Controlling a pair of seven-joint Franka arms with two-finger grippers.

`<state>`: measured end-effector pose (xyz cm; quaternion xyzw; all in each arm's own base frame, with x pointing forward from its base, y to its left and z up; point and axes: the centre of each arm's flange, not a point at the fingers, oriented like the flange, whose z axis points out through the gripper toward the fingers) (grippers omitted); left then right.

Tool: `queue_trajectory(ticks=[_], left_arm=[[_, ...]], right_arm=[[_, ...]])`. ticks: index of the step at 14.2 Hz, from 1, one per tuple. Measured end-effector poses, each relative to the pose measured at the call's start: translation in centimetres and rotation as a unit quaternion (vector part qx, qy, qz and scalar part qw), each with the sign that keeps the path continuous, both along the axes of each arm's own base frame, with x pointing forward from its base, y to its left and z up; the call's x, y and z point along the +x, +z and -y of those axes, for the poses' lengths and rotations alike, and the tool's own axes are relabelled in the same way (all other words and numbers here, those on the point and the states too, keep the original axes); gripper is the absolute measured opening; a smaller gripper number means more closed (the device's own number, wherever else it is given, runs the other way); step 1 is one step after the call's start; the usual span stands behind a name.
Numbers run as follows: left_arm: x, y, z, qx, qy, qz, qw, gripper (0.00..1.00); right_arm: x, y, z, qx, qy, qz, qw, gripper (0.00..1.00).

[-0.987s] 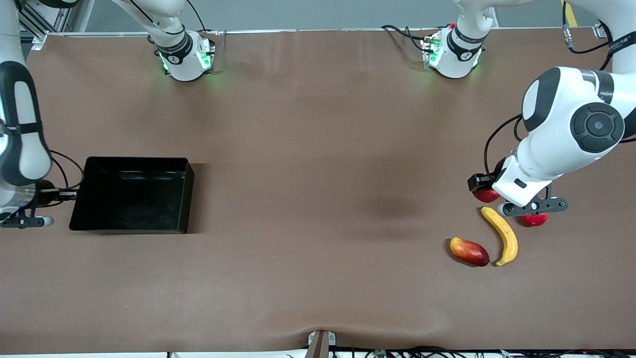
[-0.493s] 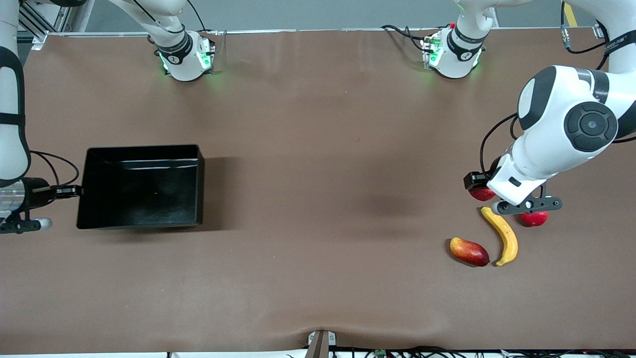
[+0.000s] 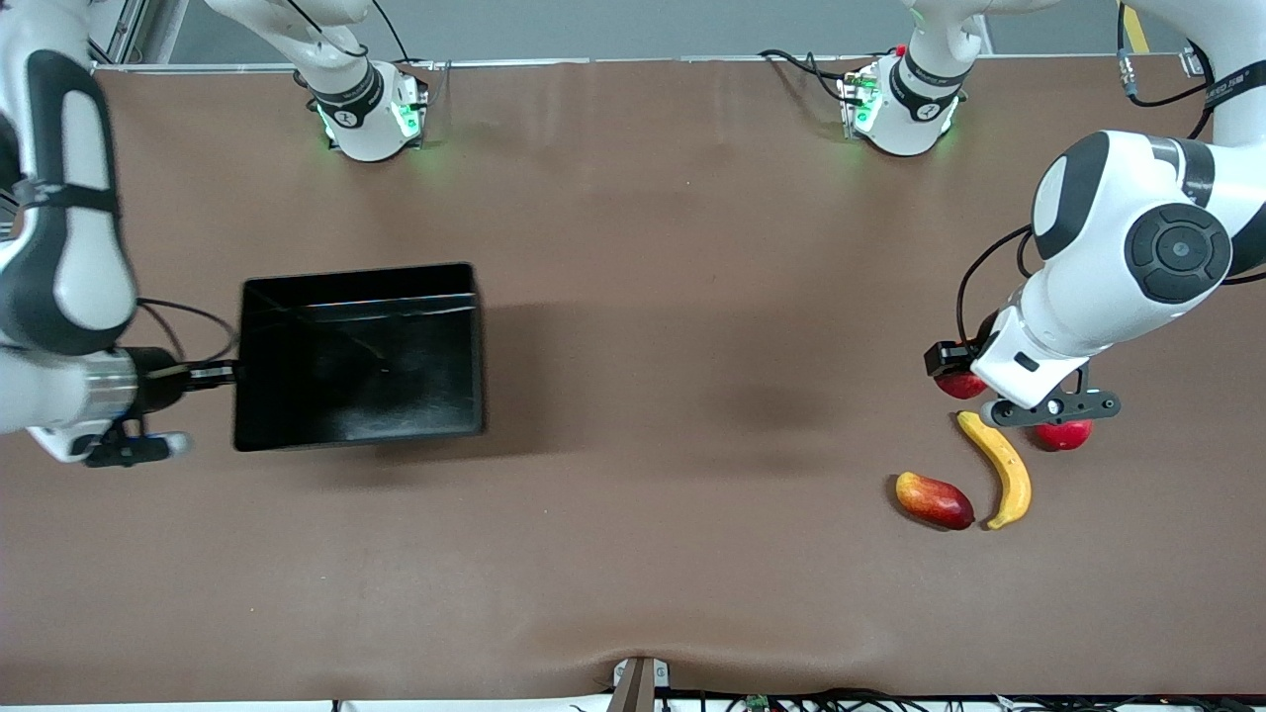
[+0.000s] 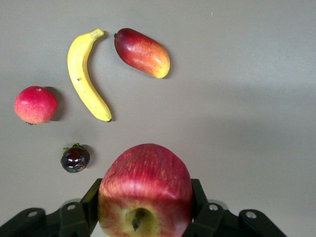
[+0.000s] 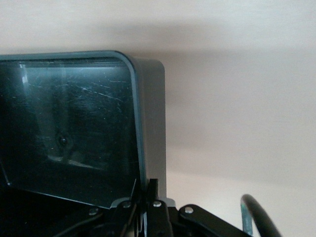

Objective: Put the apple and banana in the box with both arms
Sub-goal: 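Push the black tray toward the table middle with the right gripper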

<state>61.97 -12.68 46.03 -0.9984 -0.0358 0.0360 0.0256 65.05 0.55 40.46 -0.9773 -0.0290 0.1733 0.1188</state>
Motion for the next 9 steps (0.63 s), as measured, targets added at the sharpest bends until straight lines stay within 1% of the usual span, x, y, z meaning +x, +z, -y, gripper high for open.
queue_trajectory(ticks=[3, 5, 8, 9], left_arm=[[0.0, -0.1, 0.0, 0.0, 0.0, -0.002, 1.0, 0.72], [-0.3, -0.2, 0.1, 0.004, -0.001, -0.014, 1.0, 0.72], [-0.7, -0.4, 0.1, 0.007, -0.003, -0.029, 1.0, 0.72], [-0.8, -0.4, 0.1, 0.008, -0.004, -0.032, 0.999, 0.72]], right_arm=[[-0.4, 0.2, -7.2, -0.002, -0.012, -0.011, 1.0, 0.06], [-0.7, 0.0, -11.6, 0.0, -0.02, -0.009, 1.0, 0.06], [-1.4, -0.7, -17.6, 0.017, -0.03, -0.005, 0.999, 0.06], [-1.6, -1.2, -19.5, 0.018, -0.035, -0.002, 0.999, 0.06]])
